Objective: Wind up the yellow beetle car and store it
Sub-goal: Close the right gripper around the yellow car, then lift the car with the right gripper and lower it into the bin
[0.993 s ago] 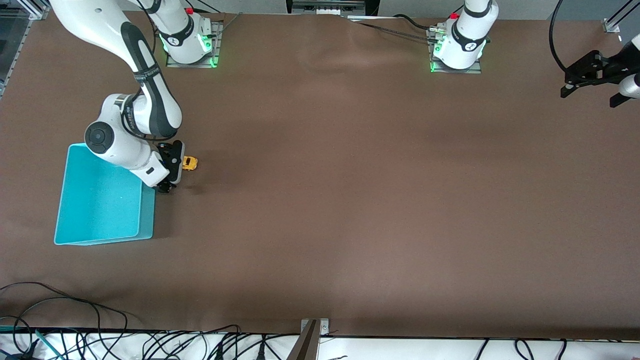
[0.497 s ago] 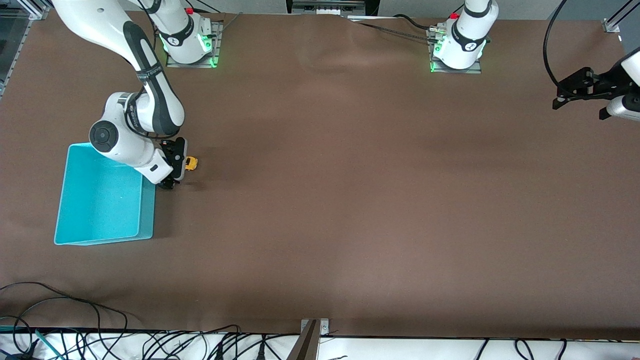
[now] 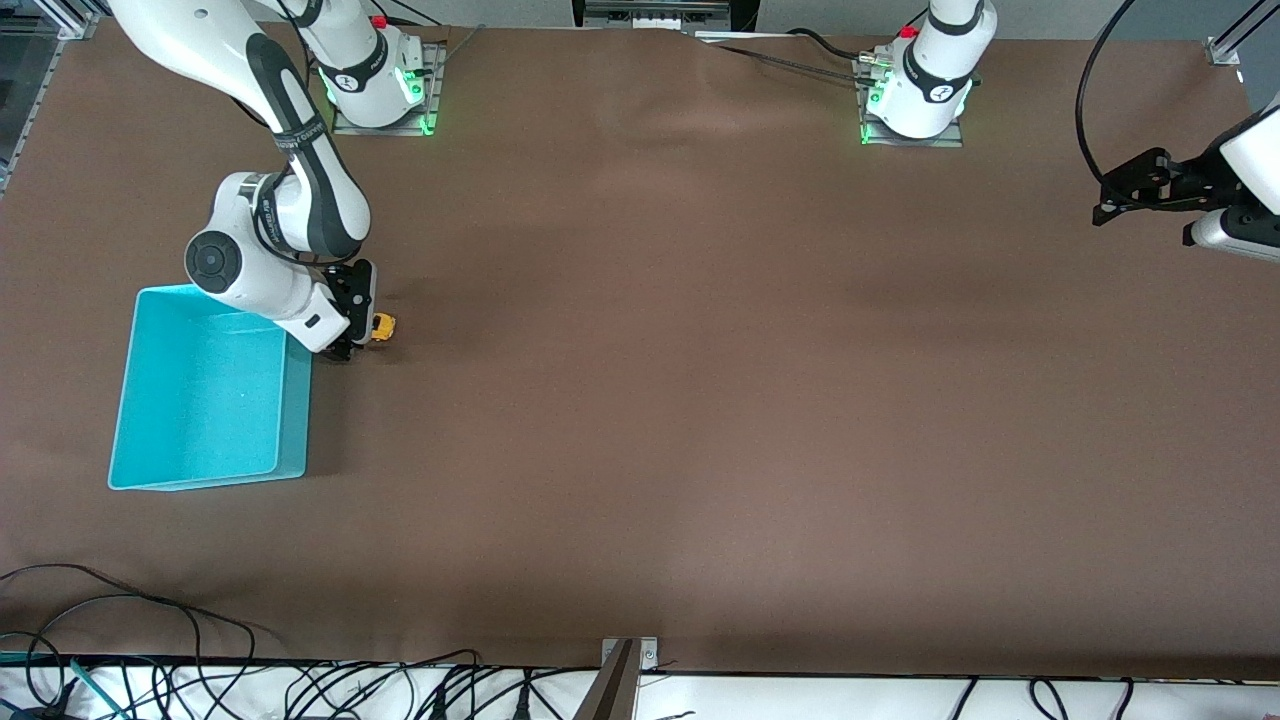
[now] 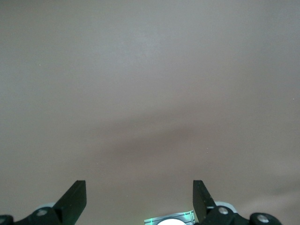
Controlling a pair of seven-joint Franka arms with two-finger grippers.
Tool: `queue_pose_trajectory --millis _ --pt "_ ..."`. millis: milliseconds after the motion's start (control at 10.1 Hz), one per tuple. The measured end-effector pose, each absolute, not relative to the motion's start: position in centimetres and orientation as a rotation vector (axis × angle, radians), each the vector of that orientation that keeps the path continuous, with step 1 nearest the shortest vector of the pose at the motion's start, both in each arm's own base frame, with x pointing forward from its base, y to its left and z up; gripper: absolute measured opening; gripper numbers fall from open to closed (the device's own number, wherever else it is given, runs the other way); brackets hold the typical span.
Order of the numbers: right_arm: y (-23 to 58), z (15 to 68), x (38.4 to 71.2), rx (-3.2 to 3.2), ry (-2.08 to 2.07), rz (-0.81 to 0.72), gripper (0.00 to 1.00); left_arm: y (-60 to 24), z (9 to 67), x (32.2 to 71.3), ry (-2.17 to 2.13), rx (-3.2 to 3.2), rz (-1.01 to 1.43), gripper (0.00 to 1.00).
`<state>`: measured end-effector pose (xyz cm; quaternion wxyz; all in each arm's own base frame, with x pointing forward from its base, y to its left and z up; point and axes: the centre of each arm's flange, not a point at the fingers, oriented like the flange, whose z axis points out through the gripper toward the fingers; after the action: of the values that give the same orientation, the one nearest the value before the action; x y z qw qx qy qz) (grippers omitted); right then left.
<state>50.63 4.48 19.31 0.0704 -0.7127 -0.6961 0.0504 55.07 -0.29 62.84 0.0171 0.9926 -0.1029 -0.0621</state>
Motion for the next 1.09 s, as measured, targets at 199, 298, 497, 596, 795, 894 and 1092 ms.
queue_pose_trajectory --millis 199,298,497,596,795,894,1092 --pt "4.5 19.2 50.5 -2.113 -2.124 0.149 0.75 -0.3 62.8 55.1 -0.321 3.085 -0.193 1.00" --pt "4.4 19.3 50.6 -2.094 -2.145 0.143 0.59 -0.3 62.8 55.0 -0.320 3.084 -0.200 1.00" --pt "4.4 19.4 50.6 -2.070 -2.174 0.133 0.44 0.1 62.8 55.0 -0.275 3.088 -0.209 1.00" --pt "4.4 19.4 50.7 -2.066 -2.182 0.129 0.44 0.4 62.8 54.9 -0.235 3.092 -0.209 1.00" --pt "4.6 20.7 51.1 -2.078 -2.193 0.086 0.44 0.4 62.8 55.0 -0.169 3.100 -0.211 1.00" --pt "4.7 22.3 51.6 -2.088 -2.205 0.044 0.44 0.3 62.8 55.0 -0.155 3.101 -0.211 1.00" --pt "5.1 26.8 52.9 -2.114 -2.243 -0.083 0.44 0.3 62.7 55.0 -0.145 3.102 -0.211 1.00"
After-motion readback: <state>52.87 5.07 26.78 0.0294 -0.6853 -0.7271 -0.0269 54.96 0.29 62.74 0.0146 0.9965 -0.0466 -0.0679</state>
